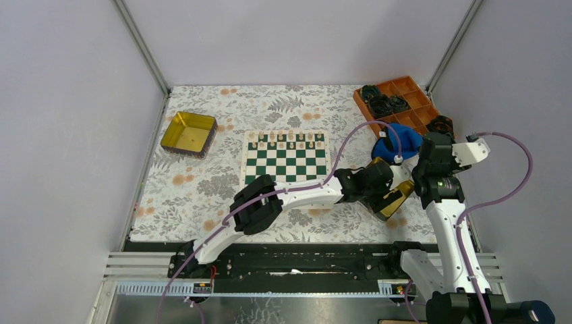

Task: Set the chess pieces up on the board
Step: Pick up the chess piece from the storage box.

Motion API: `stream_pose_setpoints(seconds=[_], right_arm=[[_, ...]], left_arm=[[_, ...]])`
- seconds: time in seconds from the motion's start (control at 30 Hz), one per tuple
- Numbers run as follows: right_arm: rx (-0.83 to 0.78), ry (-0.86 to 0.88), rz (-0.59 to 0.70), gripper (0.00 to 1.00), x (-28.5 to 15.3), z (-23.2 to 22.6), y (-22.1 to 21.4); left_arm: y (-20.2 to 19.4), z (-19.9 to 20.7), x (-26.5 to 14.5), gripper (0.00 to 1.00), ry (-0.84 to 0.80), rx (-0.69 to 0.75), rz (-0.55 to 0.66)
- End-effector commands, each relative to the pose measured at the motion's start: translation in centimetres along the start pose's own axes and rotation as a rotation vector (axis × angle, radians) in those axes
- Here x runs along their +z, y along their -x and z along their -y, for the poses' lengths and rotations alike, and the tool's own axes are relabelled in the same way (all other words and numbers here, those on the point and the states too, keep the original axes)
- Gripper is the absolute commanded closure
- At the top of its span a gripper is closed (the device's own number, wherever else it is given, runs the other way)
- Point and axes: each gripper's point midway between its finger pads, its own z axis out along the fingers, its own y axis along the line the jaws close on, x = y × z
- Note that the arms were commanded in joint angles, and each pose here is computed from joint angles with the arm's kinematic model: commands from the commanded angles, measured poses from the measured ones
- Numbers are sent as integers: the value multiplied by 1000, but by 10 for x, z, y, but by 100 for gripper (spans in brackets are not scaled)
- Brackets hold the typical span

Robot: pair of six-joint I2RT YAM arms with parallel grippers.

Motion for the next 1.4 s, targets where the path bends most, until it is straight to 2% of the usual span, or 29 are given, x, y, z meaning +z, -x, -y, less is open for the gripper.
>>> stream_pose_setpoints(seconds=[0.0, 0.63, 1.37], right_arm=[[56, 1, 56, 37, -2, -5, 19], [49, 6, 39, 37, 3, -7, 10], [47, 4, 39, 37, 4, -6, 9]], left_arm=[[21, -4, 2, 19, 11, 15, 51], [-4, -35, 17, 27, 69, -91, -31], [-13, -17, 21, 39, -32, -86, -83]])
